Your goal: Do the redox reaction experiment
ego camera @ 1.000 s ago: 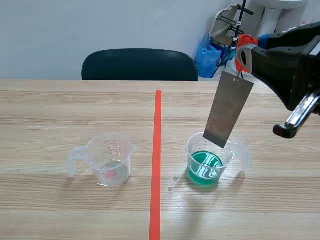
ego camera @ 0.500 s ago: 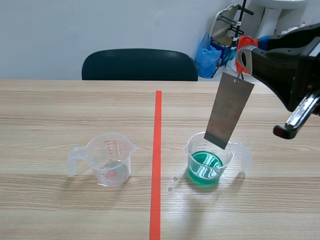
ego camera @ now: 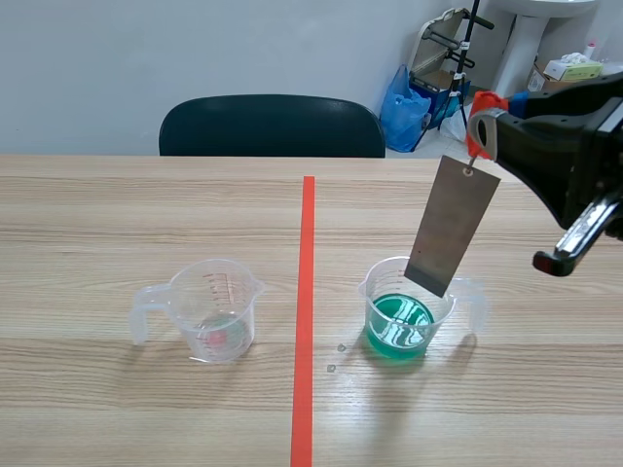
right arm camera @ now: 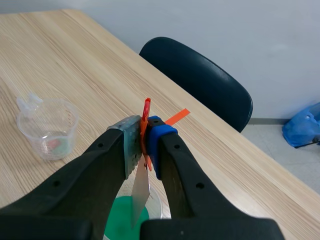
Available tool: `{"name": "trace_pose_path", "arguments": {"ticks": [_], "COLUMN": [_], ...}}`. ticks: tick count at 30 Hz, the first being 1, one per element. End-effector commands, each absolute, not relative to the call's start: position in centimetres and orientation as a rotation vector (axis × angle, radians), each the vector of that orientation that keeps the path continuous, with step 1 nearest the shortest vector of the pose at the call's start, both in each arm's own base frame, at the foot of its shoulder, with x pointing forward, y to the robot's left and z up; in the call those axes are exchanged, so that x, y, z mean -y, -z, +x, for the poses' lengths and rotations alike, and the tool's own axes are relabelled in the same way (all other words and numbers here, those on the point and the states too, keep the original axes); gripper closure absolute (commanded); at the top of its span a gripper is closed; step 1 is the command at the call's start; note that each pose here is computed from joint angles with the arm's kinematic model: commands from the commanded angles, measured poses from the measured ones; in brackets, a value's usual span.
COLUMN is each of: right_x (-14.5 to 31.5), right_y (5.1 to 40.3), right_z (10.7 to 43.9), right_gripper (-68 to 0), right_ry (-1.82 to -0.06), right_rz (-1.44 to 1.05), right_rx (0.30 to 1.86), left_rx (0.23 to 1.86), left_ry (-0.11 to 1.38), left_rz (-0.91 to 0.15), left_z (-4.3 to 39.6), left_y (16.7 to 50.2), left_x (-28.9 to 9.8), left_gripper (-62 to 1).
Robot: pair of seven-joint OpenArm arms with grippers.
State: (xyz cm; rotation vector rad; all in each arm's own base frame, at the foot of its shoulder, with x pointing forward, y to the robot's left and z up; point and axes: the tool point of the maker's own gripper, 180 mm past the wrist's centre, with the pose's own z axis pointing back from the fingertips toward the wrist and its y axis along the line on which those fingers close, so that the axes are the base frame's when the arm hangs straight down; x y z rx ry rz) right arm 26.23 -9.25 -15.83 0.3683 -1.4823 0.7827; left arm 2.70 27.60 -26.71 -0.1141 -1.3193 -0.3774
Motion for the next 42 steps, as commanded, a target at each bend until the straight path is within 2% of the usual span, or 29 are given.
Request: {"name": "trace_pose_path", "arguments": {"ticks": [1, 19, 42], "right_x": [8.9, 8.6, 8.3], "right_y": [15.1, 19.3, 23.9], "right_z": [26.5, 28.8, 29.0], "right_gripper": [-0.7, -0.7, -0.6], "right_ry": [-0.786, -0.738, -0.751], "right_rz": [0.389, 0.458, 0.445], "right_rx": [1.519, 1.451, 1.380], "left_rx": [1.351, 1.351, 1.350], "left_ry": [0.363, 0.363, 0.363], "left_rz": [-0.121, -0.121, -0.121], "left_z": [3.0, 3.0, 3.0], "left_y": [26.2, 26.2, 26.2], "left_x": [-27.5, -27.5, -27.5], "left_gripper": [-62.3, -62.3, -62.3]}}
